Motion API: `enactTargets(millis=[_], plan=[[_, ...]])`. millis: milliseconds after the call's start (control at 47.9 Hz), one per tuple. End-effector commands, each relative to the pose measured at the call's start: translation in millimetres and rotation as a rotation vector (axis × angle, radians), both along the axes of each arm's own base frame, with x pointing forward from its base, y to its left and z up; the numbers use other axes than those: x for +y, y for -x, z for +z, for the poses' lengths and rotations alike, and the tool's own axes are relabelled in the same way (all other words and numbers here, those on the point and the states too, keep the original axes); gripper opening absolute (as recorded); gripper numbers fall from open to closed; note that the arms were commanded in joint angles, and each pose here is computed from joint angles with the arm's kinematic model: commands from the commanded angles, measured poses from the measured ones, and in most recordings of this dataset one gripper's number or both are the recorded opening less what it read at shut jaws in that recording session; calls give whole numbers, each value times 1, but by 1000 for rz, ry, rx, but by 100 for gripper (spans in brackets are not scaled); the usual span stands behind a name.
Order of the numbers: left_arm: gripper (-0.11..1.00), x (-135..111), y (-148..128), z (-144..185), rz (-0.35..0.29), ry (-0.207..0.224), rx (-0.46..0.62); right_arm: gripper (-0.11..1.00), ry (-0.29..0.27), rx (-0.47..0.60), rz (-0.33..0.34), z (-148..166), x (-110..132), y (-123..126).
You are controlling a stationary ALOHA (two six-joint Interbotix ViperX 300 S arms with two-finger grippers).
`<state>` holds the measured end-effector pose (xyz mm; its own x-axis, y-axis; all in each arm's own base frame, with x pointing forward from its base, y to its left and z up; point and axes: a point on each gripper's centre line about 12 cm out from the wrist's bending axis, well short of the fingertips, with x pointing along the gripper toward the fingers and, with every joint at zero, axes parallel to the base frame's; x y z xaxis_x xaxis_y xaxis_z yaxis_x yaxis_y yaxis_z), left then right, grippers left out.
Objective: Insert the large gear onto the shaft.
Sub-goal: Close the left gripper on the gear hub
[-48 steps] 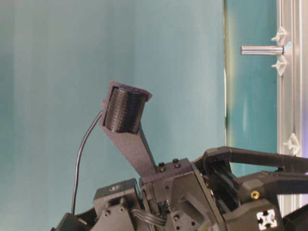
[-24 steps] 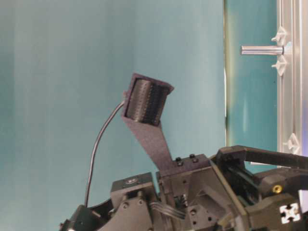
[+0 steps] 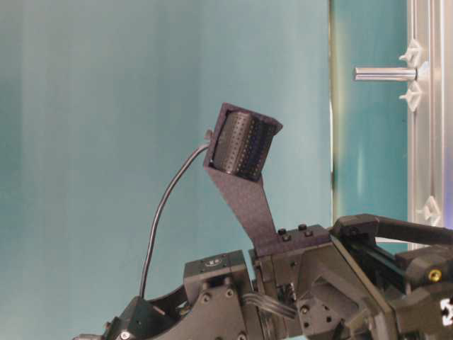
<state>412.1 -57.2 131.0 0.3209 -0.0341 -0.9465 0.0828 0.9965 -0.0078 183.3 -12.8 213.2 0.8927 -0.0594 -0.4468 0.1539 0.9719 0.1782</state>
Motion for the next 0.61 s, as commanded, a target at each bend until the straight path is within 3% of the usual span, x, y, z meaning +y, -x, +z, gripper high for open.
enactTargets(millis=[0, 585], plan=[[94, -3, -6, 10, -5, 6, -38, 12, -9, -11, -6, 4, 0, -2], [94, 0, -2, 1, -4, -1, -14, 12, -10, -14, -6, 4, 0, -2]])
